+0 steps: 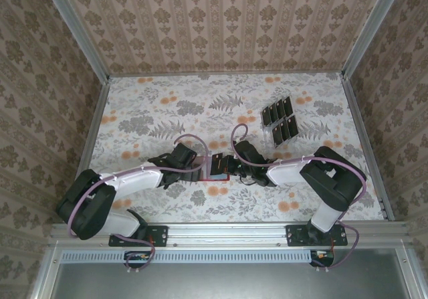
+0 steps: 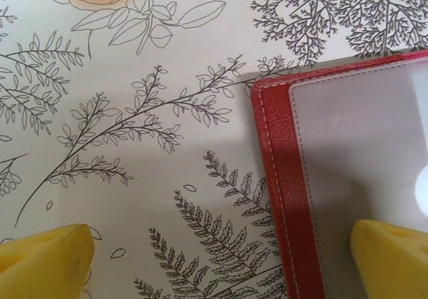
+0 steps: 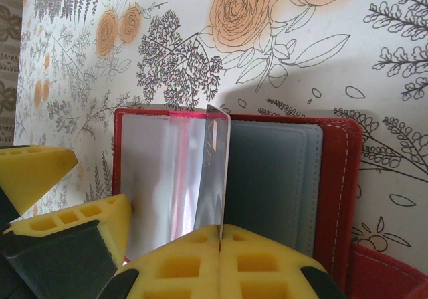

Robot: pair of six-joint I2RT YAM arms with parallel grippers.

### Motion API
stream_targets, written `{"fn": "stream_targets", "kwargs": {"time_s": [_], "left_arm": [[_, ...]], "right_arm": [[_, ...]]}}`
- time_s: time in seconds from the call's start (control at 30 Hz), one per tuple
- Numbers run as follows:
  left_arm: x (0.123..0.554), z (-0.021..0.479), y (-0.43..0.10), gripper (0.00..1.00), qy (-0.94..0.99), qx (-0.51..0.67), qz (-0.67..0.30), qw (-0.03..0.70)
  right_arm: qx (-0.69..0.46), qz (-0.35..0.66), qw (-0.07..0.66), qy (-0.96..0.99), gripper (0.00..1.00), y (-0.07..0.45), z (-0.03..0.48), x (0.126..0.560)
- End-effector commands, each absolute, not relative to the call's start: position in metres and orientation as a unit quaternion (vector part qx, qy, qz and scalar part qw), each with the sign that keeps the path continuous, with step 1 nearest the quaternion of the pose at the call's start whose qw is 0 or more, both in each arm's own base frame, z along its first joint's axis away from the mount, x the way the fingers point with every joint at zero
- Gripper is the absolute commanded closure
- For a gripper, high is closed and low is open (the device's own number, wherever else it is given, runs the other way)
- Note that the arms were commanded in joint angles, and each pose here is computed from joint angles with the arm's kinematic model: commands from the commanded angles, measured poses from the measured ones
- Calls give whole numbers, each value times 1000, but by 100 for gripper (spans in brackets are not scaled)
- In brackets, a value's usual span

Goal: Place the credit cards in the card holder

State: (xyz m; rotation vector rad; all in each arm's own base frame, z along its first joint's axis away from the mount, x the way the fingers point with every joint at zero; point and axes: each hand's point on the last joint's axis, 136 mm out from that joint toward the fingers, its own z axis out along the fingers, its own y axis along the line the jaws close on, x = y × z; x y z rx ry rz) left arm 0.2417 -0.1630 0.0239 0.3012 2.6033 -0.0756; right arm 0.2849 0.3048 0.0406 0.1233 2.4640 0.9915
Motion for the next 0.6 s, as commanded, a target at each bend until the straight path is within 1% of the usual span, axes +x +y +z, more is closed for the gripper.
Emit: {"fn": "stream_targets", "kwargs": {"time_s": [0.0,0.37,0.57], "left_arm": [[234,20,-151,0,964,96,-11,249],[230,19,-153,0,963,83,-34,253],[229,18,-153,0,963,82,-37,253]], "right_arm": [[60,330,224,915,100,292,21,282],[27,407,253,877,100,319,74,289],[33,423,260,868,100,326,80,291]]}}
